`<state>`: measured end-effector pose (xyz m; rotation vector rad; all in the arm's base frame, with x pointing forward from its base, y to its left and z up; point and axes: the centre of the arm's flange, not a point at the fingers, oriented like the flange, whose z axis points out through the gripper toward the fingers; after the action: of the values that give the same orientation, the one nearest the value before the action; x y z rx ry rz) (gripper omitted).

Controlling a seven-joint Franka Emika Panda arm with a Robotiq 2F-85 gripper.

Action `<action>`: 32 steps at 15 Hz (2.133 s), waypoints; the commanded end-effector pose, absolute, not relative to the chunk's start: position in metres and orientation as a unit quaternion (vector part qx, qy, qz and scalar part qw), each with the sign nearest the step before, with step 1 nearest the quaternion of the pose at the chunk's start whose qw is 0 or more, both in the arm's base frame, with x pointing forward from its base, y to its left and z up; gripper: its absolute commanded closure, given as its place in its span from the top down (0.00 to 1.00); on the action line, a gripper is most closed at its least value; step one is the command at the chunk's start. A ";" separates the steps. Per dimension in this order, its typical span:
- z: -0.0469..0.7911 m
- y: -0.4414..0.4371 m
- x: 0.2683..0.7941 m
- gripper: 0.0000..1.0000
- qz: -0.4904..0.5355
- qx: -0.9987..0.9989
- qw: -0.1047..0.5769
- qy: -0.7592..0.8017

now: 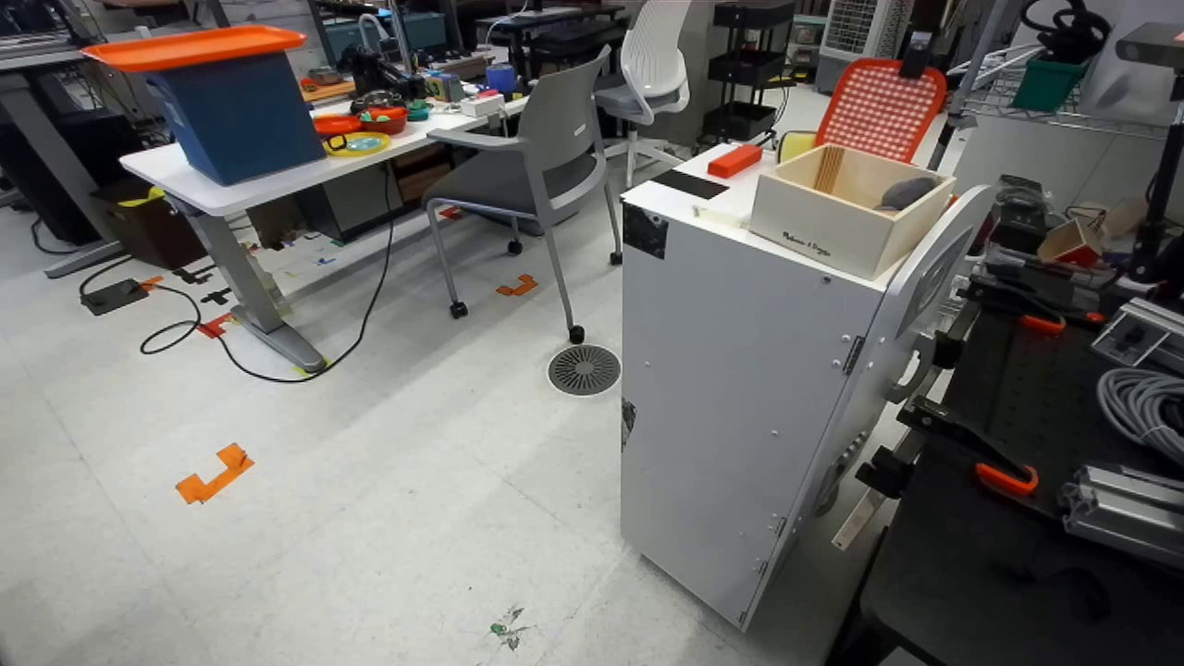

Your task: Put the grey plushy in the box, remove the yellow plushy from the box and put it on top of the cupboard, and then put the oven mitt on the tray

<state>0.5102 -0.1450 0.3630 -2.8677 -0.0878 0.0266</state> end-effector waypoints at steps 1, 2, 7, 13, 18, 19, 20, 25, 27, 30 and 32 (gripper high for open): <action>0.385 -0.148 0.494 0.00 -0.015 -0.992 0.120 -0.027; 0.389 -0.153 0.491 0.00 -0.020 -0.993 0.119 -0.018; 0.404 -0.178 0.480 0.00 -0.034 -0.993 0.113 0.017; 0.414 -0.223 0.468 0.00 -0.049 -0.993 0.066 0.082; 0.403 -0.252 0.468 0.00 -0.048 -0.990 0.040 0.129; 0.400 -0.253 0.468 0.00 -0.045 -0.989 0.038 0.134; 0.396 -0.253 0.471 0.00 -0.040 -0.989 0.039 0.139; 0.379 -0.247 0.478 0.00 -0.028 -0.988 0.040 0.146; 0.375 -0.244 0.481 0.00 -0.026 -0.988 0.038 0.146; 0.370 -0.243 0.483 0.00 -0.024 -0.988 0.037 0.151; 0.371 -0.243 0.483 0.27 -0.028 -0.986 0.030 0.160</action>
<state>0.4780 -0.2439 0.3675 -3.0101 0.4556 -0.0584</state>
